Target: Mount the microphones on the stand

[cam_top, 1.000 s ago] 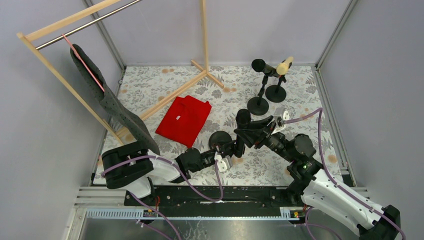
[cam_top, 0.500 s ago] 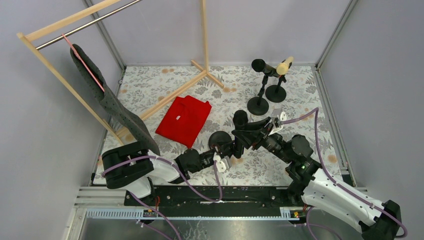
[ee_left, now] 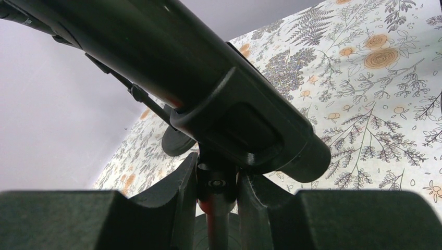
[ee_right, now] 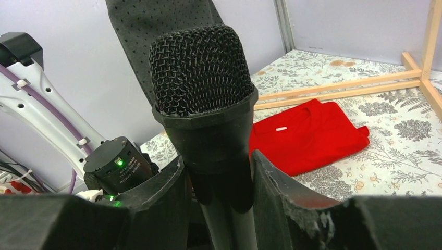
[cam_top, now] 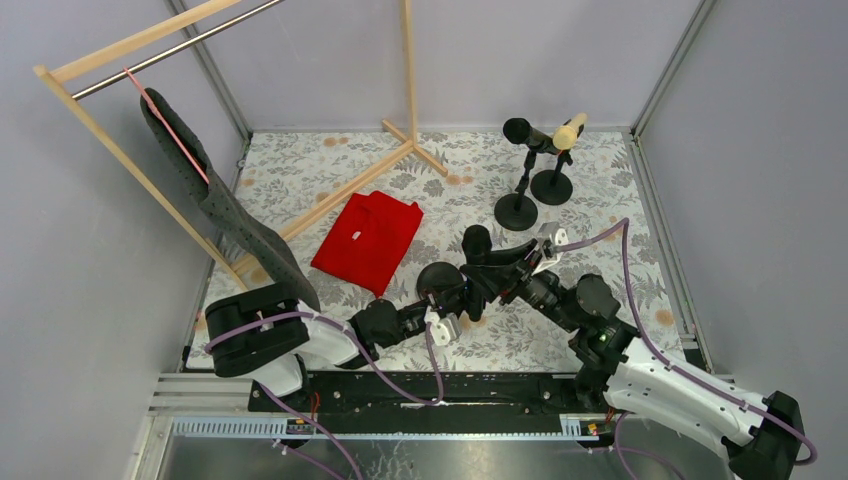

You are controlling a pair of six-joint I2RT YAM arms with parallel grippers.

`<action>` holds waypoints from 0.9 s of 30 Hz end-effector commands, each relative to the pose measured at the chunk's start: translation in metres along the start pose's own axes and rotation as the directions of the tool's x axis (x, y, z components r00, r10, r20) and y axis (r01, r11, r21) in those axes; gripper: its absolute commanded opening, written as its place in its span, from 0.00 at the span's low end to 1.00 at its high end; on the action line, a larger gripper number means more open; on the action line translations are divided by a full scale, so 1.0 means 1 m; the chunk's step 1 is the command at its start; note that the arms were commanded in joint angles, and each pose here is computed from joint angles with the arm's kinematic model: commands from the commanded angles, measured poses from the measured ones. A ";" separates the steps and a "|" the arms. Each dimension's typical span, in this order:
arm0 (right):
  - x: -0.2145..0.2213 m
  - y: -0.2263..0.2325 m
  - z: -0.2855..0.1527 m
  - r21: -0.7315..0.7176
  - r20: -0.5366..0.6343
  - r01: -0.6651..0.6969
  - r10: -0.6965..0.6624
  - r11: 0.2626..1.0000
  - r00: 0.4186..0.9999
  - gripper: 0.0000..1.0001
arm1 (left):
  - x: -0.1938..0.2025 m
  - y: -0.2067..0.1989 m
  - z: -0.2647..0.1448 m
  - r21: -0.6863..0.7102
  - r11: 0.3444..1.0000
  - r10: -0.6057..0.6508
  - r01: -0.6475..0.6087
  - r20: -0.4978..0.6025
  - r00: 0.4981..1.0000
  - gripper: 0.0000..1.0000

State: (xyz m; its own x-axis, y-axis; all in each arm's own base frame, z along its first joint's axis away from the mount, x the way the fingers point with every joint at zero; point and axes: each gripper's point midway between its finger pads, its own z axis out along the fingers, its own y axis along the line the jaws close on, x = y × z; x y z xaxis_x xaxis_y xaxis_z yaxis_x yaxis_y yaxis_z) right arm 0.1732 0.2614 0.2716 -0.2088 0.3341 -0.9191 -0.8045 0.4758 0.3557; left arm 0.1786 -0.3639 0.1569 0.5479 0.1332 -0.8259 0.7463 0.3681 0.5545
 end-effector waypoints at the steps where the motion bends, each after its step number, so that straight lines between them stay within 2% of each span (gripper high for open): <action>1: 0.165 -0.019 -0.067 0.192 -0.547 -0.161 0.242 0.968 0.801 0.00 | -0.004 0.049 -0.001 -0.230 0.972 -0.054 0.054 0.007 0.999 0.00; 27: 0.185 -0.027 -0.079 0.255 -0.563 -0.148 0.271 0.956 0.781 0.00 | 0.002 0.055 -0.004 -0.276 0.958 -0.074 0.071 -0.001 0.997 0.00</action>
State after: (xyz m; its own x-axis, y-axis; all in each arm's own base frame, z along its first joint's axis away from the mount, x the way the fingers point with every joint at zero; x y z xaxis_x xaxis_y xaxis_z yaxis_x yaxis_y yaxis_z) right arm 0.1732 0.2616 0.2428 -0.2803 0.3398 -0.8977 -0.7435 0.5147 0.4270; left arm 0.1834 -0.3610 0.1577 0.5249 0.1225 -0.8423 0.7449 0.4127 0.5242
